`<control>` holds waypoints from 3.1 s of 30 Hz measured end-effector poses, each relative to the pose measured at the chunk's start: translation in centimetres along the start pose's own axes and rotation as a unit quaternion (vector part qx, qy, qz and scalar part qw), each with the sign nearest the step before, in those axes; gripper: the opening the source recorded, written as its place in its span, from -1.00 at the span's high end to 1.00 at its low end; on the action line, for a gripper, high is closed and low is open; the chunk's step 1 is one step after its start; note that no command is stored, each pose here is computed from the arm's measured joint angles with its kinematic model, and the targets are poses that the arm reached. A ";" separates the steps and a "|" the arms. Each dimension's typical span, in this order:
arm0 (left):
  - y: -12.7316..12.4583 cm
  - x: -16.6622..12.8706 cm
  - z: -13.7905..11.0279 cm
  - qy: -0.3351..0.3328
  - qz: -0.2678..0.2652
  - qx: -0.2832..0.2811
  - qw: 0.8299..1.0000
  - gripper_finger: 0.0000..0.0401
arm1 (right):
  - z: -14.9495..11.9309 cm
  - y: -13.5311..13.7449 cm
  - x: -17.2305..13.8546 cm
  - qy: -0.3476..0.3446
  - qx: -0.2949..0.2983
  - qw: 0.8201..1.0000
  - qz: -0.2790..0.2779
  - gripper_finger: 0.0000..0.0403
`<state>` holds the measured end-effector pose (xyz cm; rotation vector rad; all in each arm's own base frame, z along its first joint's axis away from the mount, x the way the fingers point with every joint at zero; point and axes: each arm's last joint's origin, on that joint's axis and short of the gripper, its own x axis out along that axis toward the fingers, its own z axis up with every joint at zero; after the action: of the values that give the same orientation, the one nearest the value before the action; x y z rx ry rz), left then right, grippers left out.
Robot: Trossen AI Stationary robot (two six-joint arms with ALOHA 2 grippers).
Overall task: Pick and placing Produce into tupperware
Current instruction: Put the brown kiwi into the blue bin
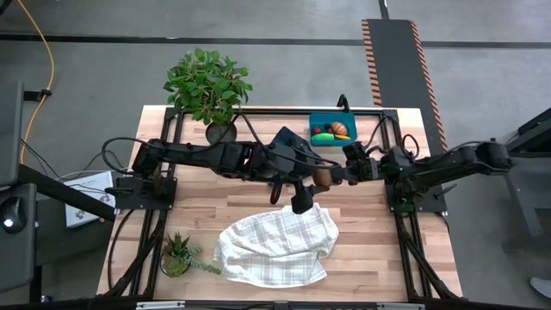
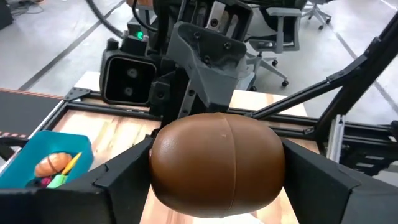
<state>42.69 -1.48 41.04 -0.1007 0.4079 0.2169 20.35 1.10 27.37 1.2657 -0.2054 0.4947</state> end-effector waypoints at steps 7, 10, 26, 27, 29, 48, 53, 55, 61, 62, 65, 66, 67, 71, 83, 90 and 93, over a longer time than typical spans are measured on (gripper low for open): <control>-0.1 0.0 0.0 0.003 -0.010 -0.004 1.000 -0.47 | 0.2 0.1 0.9 0.010 -0.003 1.000 0.005 -0.39; 0.0 0.0 -0.1 0.006 -0.009 -0.003 1.000 -0.47 | 0.3 0.4 1.2 0.010 -0.008 1.000 0.013 -0.39; -0.1 0.0 -0.1 0.009 -0.012 -0.002 1.000 -0.47 | 0.3 0.5 1.3 0.016 0.001 1.000 0.013 -0.39; -0.1 0.0 -0.1 0.009 -0.012 -0.002 1.000 -0.46 | 0.3 0.5 1.3 0.015 0.001 1.000 0.012 -0.39; -0.1 0.0 -0.1 0.009 -0.012 -0.002 1.000 -0.47 | 0.3 0.5 1.3 0.015 0.003 1.000 0.012 -0.39; 0.0 0.0 -0.3 0.018 -0.011 0.004 1.000 -0.46 | 0.2 -0.2 1.6 0.018 0.013 1.000 0.015 -0.39; 0.0 0.0 -0.3 0.019 -0.010 0.005 1.000 -0.48 | 0.2 -0.2 1.6 0.019 0.014 1.000 0.013 -0.39; 0.0 0.0 -0.3 0.019 -0.010 0.005 1.000 -0.47 | 0.2 -0.2 1.6 0.019 0.014 1.000 0.013 -0.39; 0.0 0.0 -0.3 0.019 -0.010 0.005 1.000 -0.46 | 0.3 -0.1 2.0 0.024 0.015 1.000 0.004 -0.39; 0.0 0.0 -0.3 0.019 -0.010 0.005 1.000 -0.47 | 0.4 0.1 2.2 0.028 0.009 1.000 0.005 -0.39; 0.0 0.0 -0.4 0.019 -0.010 0.005 1.000 -0.47 | 0.5 0.4 2.7 0.037 -0.004 0.999 -0.001 -0.39; 0.0 0.0 -0.4 0.020 -0.010 0.005 1.000 -0.47 | 0.5 0.4 2.7 0.037 -0.005 0.999 0.000 -0.39; 0.0 0.0 -0.4 0.019 -0.010 0.006 1.000 -0.46 | 0.5 0.4 2.8 0.037 -0.006 0.999 0.000 -0.39; 0.0 0.0 -0.4 0.022 -0.010 0.006 1.000 -0.46 | 0.5 0.3 2.8 0.038 -0.008 0.999 -0.005 -0.39; 0.0 0.0 -0.5 0.025 -0.013 0.006 1.000 -0.46 | 0.5 0.2 2.8 0.039 -0.010 0.999 -0.012 -0.19; 0.0 0.0 -0.5 0.026 -0.014 0.007 1.000 -0.46 | 0.5 0.2 2.8 0.039 -0.012 0.999 -0.012 -0.14; 0.0 0.0 -0.5 0.026 -0.014 0.007 1.000 -0.48 | 0.5 0.2 2.8 0.039 -0.012 0.999 -0.012 -0.14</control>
<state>42.50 -1.58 40.61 -0.0987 0.4597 0.1841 22.76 1.35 28.86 1.2206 -0.1300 0.5194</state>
